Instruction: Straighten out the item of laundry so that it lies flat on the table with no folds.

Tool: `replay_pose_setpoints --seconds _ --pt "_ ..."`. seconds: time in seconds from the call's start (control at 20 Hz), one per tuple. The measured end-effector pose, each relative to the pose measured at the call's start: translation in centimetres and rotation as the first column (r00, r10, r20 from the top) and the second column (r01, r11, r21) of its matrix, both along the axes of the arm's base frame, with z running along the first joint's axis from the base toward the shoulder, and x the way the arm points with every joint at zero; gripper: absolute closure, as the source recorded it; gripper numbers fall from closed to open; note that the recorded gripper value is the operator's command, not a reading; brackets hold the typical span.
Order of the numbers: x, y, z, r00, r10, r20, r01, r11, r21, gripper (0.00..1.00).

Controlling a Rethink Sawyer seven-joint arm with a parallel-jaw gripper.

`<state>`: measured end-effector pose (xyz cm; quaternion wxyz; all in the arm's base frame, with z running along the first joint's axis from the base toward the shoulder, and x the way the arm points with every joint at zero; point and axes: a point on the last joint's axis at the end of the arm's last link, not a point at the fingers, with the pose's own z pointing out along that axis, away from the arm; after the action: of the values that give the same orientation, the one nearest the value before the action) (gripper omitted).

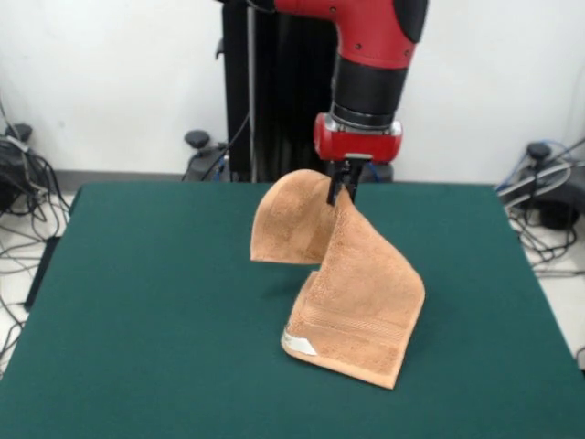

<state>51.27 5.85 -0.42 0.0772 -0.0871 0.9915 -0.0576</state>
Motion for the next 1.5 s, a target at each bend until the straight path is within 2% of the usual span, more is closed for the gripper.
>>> replay_pose_setpoints --seconds 0.5,0.75,1.0,1.2,1.5 --pt "0.6 0.4 0.9 0.999 -0.044 -0.020 0.044 0.999 0.004 1.00" --pt "1.1 0.7 3.7 0.996 -0.060 -0.071 0.061 0.998 -0.001 1.00" --pt "1.7 0.8 6.6 0.993 -0.071 -0.092 0.071 0.998 -0.003 1.00" --pt "2.5 0.7 8.9 0.994 -0.075 -0.076 0.075 0.997 -0.005 1.00" --pt "3.4 0.6 10.8 0.996 -0.076 -0.036 0.076 0.997 -0.005 1.00"
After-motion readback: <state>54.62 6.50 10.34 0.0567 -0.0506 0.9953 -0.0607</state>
